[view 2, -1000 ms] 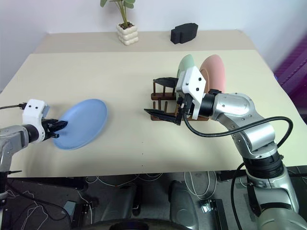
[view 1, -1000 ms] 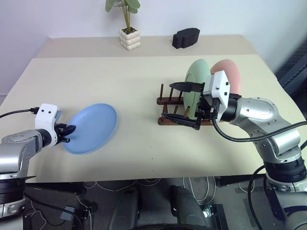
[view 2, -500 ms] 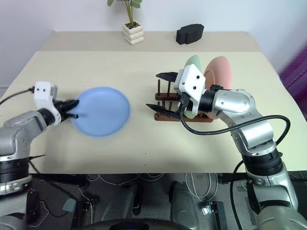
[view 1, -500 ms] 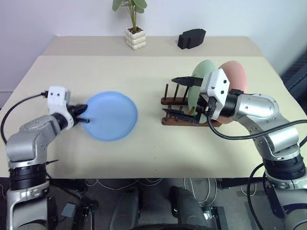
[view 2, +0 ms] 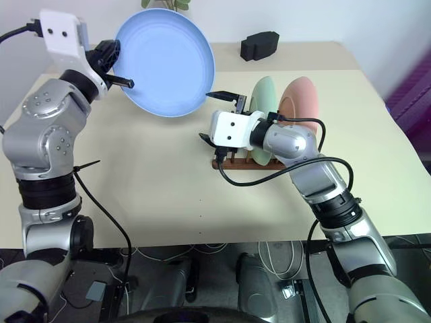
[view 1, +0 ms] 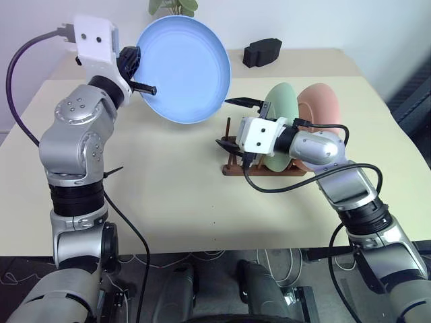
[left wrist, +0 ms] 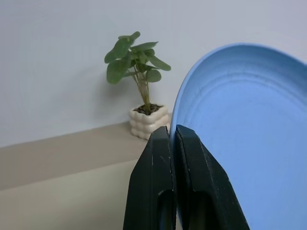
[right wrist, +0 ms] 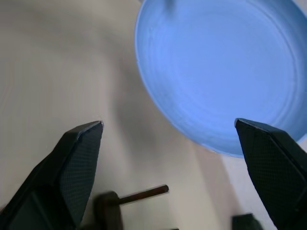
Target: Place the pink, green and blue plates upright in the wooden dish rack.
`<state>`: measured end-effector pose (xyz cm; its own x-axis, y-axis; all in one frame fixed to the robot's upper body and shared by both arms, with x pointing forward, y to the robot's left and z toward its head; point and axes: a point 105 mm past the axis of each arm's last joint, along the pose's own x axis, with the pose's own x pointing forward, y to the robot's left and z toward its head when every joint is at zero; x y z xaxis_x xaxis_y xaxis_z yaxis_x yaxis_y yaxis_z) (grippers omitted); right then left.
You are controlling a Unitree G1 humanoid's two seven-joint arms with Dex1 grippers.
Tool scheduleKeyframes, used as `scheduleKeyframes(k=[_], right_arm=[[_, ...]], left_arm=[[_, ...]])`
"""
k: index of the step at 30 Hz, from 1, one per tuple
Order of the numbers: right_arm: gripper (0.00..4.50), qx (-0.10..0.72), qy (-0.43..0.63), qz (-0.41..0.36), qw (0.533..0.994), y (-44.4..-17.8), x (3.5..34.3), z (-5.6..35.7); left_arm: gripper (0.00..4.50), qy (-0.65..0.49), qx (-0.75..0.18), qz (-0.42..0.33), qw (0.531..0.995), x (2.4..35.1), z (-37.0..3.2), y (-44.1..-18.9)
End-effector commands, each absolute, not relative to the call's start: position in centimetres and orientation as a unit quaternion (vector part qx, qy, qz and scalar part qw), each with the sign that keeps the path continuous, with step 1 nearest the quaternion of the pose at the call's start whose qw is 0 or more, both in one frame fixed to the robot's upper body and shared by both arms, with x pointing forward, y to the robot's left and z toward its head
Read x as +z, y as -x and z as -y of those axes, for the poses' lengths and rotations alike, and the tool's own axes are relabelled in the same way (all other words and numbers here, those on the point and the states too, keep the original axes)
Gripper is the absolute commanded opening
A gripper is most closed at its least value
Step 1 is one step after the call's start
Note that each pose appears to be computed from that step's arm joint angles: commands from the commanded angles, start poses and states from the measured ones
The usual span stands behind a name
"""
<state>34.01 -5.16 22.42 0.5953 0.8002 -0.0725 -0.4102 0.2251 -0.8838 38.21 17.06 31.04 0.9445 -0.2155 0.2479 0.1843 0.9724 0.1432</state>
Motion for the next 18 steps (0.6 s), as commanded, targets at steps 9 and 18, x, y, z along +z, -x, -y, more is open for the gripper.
scheduleKeyframes(k=[9, 18], right_arm=[[4.5, 0.375, 0.526, 0.264, 0.717, -34.0, 23.5, 3.3], [1.7, 0.382, 0.526, 0.253, 0.716, -34.2, 22.9, 3.3]], left_arm=[[0.01, -0.055, -0.164, 0.177, 0.969, 33.7, -13.1, -36.1], [0.0, -0.052, -0.175, 0.173, 0.968, 33.6, -12.8, -35.8]])
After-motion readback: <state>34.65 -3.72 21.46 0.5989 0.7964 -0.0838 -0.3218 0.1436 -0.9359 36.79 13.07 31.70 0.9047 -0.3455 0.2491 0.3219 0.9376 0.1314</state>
